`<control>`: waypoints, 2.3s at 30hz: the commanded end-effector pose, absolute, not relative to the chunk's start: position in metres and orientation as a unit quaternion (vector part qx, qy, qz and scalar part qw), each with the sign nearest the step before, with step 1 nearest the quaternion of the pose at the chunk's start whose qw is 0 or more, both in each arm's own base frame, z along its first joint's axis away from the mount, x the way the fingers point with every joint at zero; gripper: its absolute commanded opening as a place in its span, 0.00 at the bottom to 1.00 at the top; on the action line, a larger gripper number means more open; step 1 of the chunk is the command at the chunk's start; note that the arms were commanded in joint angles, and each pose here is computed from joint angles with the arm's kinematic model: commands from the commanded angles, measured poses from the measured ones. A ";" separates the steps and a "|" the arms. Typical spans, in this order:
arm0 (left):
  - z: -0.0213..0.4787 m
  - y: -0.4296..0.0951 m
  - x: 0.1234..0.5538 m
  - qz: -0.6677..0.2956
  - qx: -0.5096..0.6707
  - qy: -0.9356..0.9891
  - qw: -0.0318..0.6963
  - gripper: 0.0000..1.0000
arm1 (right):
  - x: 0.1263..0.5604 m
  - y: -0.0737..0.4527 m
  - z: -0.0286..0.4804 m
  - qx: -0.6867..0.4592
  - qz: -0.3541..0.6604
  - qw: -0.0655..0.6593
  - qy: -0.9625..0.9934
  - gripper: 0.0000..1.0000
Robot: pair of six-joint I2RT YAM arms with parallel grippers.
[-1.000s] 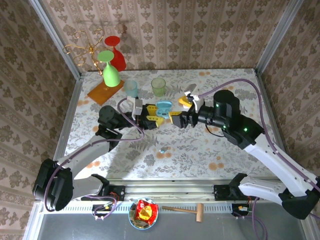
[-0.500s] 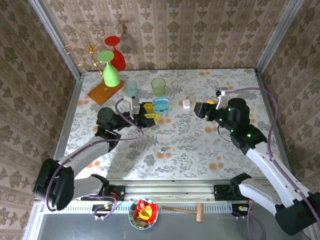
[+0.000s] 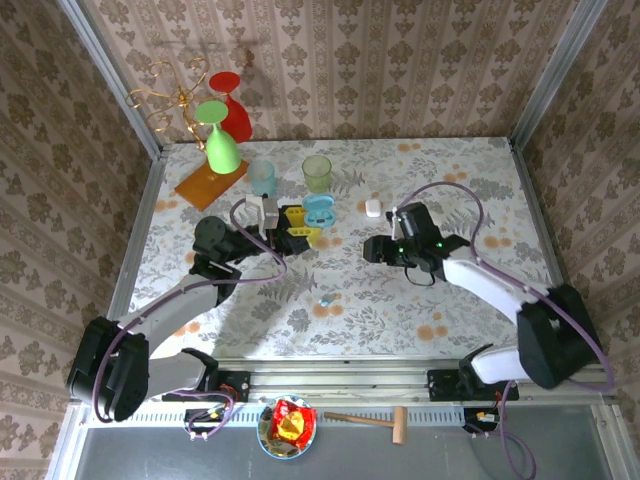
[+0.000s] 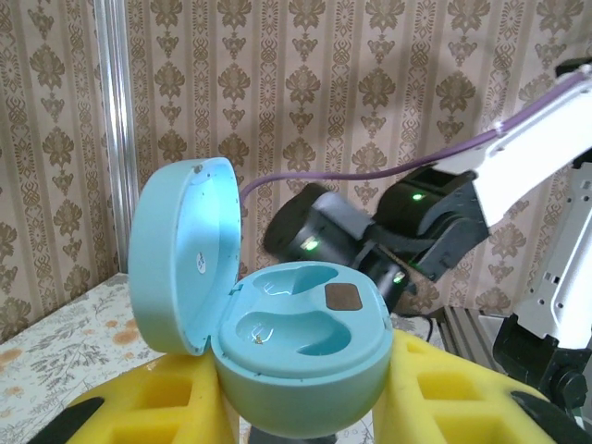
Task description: Insert the wireless bluetooth earbuds into the charging case
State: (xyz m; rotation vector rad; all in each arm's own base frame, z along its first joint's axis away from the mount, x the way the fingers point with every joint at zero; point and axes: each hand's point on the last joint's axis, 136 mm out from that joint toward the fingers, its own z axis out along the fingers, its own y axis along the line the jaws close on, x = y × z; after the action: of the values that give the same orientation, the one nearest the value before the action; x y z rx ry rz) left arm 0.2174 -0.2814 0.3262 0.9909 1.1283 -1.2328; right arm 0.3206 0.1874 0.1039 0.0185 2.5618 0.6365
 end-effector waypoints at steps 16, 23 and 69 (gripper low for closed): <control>0.330 -0.276 0.216 -0.506 0.431 0.466 0.584 0.26 | 0.367 0.191 0.055 0.077 0.196 0.177 0.962 0.49; 0.331 -0.276 0.216 -0.507 0.432 0.466 0.583 0.26 | 0.382 0.187 0.059 -0.011 0.160 0.188 0.969 0.55; 0.332 -0.271 0.211 -0.505 0.427 0.469 0.586 0.27 | 0.407 0.213 0.039 -0.106 0.209 0.129 0.964 0.53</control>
State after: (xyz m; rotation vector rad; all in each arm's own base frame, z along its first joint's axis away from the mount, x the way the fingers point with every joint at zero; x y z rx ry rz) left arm 0.2151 -0.2768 0.3242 0.9968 1.1277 -1.2044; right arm 0.4126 0.2057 0.0483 -0.2602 2.7591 0.5639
